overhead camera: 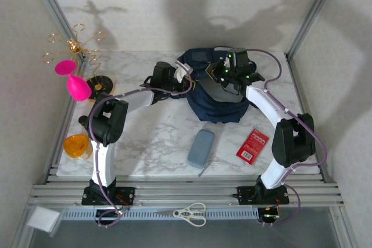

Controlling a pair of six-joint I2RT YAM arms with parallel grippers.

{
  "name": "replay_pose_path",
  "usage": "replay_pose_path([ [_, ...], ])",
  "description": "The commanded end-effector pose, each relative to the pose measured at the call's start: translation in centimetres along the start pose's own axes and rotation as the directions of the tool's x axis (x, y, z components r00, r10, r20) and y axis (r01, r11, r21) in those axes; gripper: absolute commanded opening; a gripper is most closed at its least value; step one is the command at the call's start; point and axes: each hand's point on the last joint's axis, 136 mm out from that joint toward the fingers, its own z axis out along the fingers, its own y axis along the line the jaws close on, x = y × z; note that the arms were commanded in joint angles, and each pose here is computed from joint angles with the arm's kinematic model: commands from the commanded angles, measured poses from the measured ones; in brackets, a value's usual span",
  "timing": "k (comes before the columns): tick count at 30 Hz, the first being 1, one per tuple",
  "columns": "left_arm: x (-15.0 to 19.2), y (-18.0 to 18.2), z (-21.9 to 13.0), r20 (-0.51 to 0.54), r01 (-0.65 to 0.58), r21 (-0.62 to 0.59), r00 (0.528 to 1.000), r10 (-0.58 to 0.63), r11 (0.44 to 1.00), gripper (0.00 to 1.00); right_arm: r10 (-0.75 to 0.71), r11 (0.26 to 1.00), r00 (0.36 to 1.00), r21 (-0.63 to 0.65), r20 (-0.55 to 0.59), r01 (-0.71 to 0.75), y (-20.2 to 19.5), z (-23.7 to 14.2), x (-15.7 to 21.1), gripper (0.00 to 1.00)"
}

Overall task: Pack the student bag
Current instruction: Unzip the student bag at the center of the table.

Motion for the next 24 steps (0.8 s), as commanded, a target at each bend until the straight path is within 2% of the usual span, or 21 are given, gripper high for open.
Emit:
replay_pose_path([
  [1, -1.7, 0.0, 0.2, 0.052, -0.031, 0.033, 0.998, 0.029, 0.999, 0.05, -0.030, 0.994, 0.999, -0.109, 0.025, 0.033, 3.0, -0.5, -1.0, 0.00],
  [4, -1.7, 0.4, 0.0, 0.061, -0.018, 0.022, 0.998, 0.017, 1.000, 0.00, -0.038, 0.992, 0.999, -0.117, 0.018, 0.040, 3.4, -0.4, -1.1, 0.00],
  [17, 0.5, 2.0, -3.0, 0.071, 0.015, -0.048, 0.997, -0.012, 0.999, 0.00, -0.087, 0.982, 0.996, -0.172, -0.032, 0.080, 5.4, -0.3, -0.7, 0.00],
  [21, 0.9, 1.4, -3.9, 0.079, -0.067, -0.053, 0.994, 0.071, 0.996, 0.00, -0.100, 0.977, 0.993, -0.196, -0.070, 0.085, 6.1, -0.2, -0.3, 0.00],
  [24, 0.7, 1.2, -4.3, 0.085, -0.126, -0.065, 0.988, 0.131, 0.990, 0.13, -0.107, 0.976, 0.990, -0.199, -0.090, 0.087, 6.4, -0.3, 0.0, 0.00],
])
